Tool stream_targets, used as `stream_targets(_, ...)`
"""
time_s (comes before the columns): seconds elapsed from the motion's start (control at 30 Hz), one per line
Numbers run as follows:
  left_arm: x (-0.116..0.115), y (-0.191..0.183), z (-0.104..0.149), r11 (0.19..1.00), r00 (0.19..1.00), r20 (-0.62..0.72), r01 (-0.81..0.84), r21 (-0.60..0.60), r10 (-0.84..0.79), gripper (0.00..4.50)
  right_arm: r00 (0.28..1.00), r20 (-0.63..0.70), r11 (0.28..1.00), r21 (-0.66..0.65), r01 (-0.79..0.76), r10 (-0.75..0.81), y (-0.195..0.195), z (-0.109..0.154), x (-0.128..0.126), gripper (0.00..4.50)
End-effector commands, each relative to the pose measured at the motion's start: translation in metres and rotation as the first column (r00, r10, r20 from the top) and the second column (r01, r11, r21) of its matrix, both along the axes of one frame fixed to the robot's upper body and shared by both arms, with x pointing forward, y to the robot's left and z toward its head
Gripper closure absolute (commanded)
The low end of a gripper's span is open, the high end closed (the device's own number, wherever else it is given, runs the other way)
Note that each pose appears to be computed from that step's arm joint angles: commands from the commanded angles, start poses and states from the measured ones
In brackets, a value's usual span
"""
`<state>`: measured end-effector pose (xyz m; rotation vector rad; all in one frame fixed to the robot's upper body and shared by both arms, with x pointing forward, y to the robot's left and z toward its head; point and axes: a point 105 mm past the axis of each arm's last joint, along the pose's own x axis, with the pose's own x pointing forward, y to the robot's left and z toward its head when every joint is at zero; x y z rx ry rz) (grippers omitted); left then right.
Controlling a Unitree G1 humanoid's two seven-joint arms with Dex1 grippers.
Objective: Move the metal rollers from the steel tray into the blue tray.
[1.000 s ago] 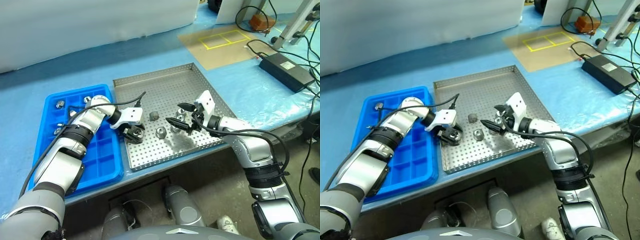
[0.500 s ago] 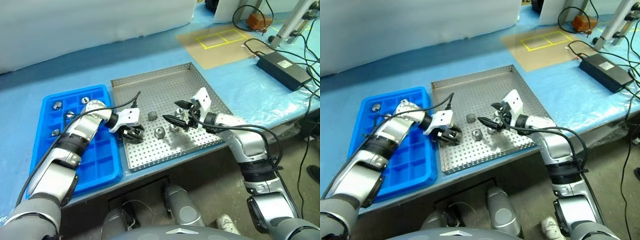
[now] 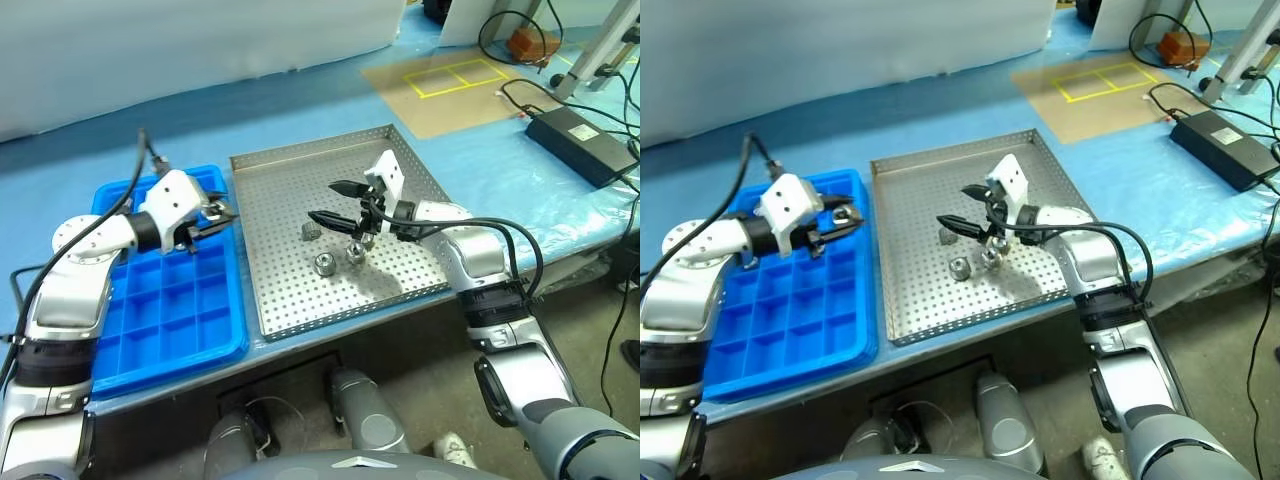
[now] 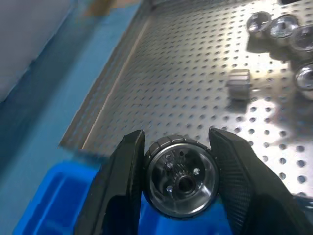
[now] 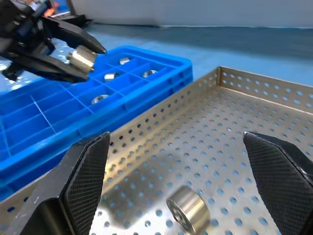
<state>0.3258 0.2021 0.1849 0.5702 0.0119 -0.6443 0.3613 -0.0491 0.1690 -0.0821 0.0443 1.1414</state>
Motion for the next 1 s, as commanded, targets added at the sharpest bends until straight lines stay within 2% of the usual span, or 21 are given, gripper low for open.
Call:
stream_targets(0.03,-0.007,0.027,0.020,0.976,0.973,0.104,-0.199,-0.093,0.208,2.75,0.994,0.048,0.995,0.030,-0.097,0.096,0.021,0.018,-0.007,0.00)
stream_targets(0.17,-0.014,0.047,0.005,0.916,0.920,0.073,-0.371,-0.154,0.385,2.75,0.988,0.045,0.988,0.019,-0.152,0.151,0.029,0.017,-0.010,0.00)
stream_targets(0.4,-0.034,0.053,-0.024,0.825,0.846,-0.008,-0.522,-0.217,0.533,2.75,0.979,0.039,0.979,-0.028,-0.200,0.201,0.033,0.012,-0.012,0.00)
stream_targets(0.5,-0.044,0.057,-0.028,0.770,0.799,-0.022,-0.586,-0.251,0.601,2.75,0.975,0.035,0.976,-0.035,-0.216,0.218,0.033,0.012,-0.014,0.00)
stream_targets(0.73,-0.076,0.043,-0.048,0.745,0.785,-0.098,-0.614,-0.261,0.612,2.75,0.969,0.033,0.969,-0.051,-0.243,0.245,0.035,0.013,-0.016,0.00)
stream_targets(1.0,-0.083,0.045,-0.062,0.724,0.760,-0.125,-0.647,-0.237,0.638,2.75,0.962,0.030,0.960,-0.076,-0.270,0.273,0.039,0.010,-0.017,0.00)
